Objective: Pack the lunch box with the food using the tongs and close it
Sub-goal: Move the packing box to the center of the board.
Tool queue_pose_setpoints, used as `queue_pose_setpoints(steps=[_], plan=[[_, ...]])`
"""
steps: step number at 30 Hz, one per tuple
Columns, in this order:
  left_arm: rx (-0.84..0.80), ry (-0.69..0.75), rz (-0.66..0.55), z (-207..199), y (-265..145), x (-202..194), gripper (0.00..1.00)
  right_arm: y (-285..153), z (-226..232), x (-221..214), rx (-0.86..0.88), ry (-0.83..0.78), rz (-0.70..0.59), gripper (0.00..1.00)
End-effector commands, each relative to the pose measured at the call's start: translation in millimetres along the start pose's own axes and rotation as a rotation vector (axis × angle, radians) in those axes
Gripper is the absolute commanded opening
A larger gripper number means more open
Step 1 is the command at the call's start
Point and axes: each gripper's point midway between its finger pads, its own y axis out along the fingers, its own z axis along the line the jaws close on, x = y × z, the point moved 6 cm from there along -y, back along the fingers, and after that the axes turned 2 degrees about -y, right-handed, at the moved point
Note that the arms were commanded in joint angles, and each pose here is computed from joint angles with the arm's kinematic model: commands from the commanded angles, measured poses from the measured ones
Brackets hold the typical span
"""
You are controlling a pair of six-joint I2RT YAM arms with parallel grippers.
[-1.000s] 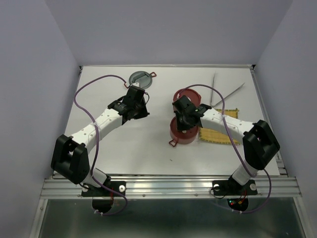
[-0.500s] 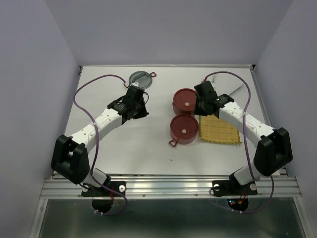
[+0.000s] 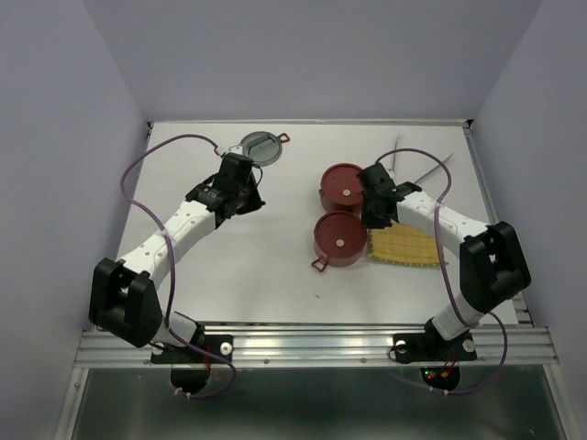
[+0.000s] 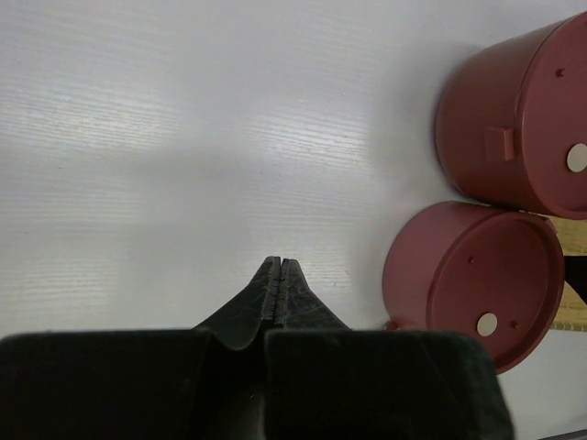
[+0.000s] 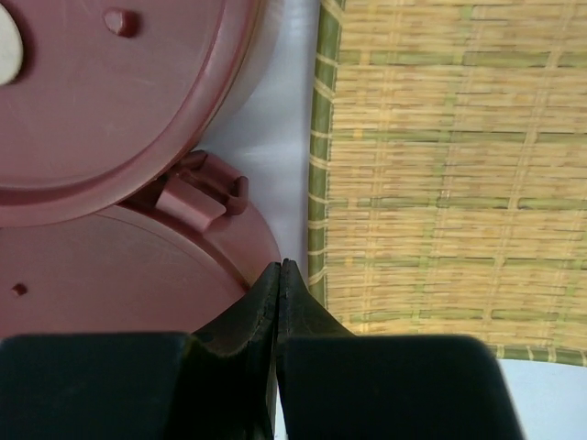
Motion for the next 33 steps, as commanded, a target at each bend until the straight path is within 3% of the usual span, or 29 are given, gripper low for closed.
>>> queue_pose_setpoints(steps=[1,6,15,23,28,33], plan=[[-0.022,0.013,-0.04,-0.1,-10.4,11.7,0.0,-1.4,25.3,-5.1,0.119,-0.042,-0.004,0.01],[-0.045,0.007,-0.033,-6.7,-0.5,15.9,0.0,-10.0,59.3,-9.4,0.187,-0.109,-0.01,0.01],[-0.053,0.019,-0.013,-16.6,21.4,32.1,0.0,-9.9,-10.0,63.0,0.033,0.104,-0.146,0.01],[-0.069,0.011,0.009,-13.0,31.3,41.1,0.0,30.6,-43.1,114.8,-0.011,0.215,-0.129,0.01],[-0.062,0.029,0.044,-16.7,43.0,43.3,0.0,52.5,-34.3,149.4,0.009,0.202,-0.13,0.01],[-0.062,0.041,0.049,-18.4,48.5,47.9,0.0,64.4,-3.2,144.5,0.089,0.163,-0.084,0.01]])
